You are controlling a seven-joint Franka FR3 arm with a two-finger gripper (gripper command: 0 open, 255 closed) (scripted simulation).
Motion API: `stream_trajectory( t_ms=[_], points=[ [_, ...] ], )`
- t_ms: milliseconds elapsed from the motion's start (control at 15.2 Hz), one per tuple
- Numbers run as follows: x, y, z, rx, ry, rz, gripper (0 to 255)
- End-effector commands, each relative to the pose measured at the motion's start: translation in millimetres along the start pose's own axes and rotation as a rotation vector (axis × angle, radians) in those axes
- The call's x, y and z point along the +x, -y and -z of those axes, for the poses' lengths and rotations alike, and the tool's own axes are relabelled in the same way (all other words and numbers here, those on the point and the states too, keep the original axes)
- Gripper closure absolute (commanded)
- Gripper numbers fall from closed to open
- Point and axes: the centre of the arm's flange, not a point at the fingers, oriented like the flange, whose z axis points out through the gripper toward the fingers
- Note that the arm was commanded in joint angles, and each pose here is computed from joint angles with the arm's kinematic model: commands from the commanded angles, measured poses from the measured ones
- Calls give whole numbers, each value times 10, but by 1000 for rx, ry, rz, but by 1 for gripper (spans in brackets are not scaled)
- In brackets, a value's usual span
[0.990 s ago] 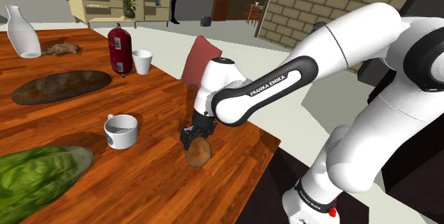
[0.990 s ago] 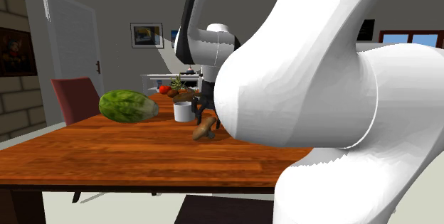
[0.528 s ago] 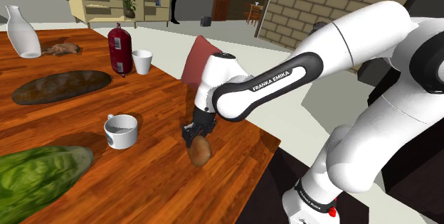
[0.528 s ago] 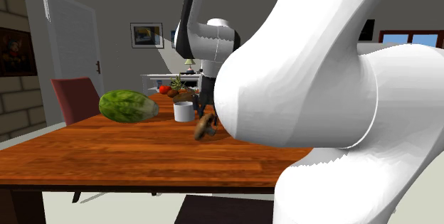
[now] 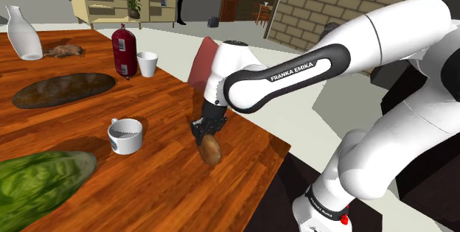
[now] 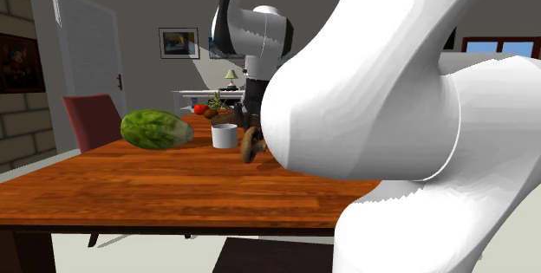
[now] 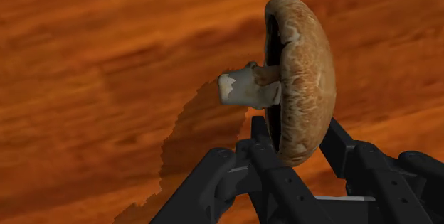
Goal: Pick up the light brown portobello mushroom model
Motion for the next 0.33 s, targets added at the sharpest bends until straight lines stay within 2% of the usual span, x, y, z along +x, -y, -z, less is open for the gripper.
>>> stream_trajectory(
  t_ms=[0, 264],
  points=[
    [2, 20, 111, 0, 0, 0, 255],
    [3, 34, 223, 0, 0, 0, 255]
  ],
)
